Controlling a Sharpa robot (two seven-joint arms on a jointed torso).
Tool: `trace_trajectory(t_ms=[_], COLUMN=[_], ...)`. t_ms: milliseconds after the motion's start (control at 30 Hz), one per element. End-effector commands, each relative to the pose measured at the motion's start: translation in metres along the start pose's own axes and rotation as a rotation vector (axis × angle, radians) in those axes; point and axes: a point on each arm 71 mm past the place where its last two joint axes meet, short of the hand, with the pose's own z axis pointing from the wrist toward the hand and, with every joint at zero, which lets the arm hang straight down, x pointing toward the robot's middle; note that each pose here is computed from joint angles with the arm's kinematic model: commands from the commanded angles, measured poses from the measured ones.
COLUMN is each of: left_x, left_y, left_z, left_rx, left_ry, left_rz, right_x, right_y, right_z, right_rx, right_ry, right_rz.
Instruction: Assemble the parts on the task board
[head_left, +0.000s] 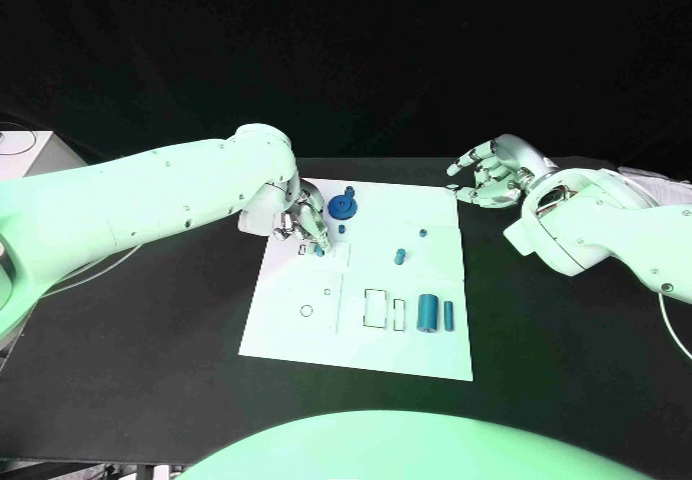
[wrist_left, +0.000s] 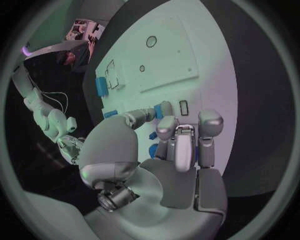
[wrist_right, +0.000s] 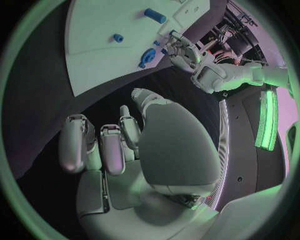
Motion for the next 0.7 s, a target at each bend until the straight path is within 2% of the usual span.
trace_trajectory(t_ms=[33,433,700], left_x=[0.0093,0.0087,0.0107], left_y=[-0.0019,-0.0026,0.0007], left_z=[0.0070,0.0076,0.0067], left_rx=[-0.007,-0.007,-0.008], left_ry=[0.018,0.002,0.007], left_rz=[0.011,0.008,0.013], right_x=[0.0009,0.0010,0.0010], right_y=[0.0009,0.0011,0.0009], right_z=[-0.0003,-0.0001,-0.0002], right_rx=[-0.010,-0.011,-0.012], right_ry=[0.007,0.008,0.007], right_rz=[-0.005,-0.005,-0.005])
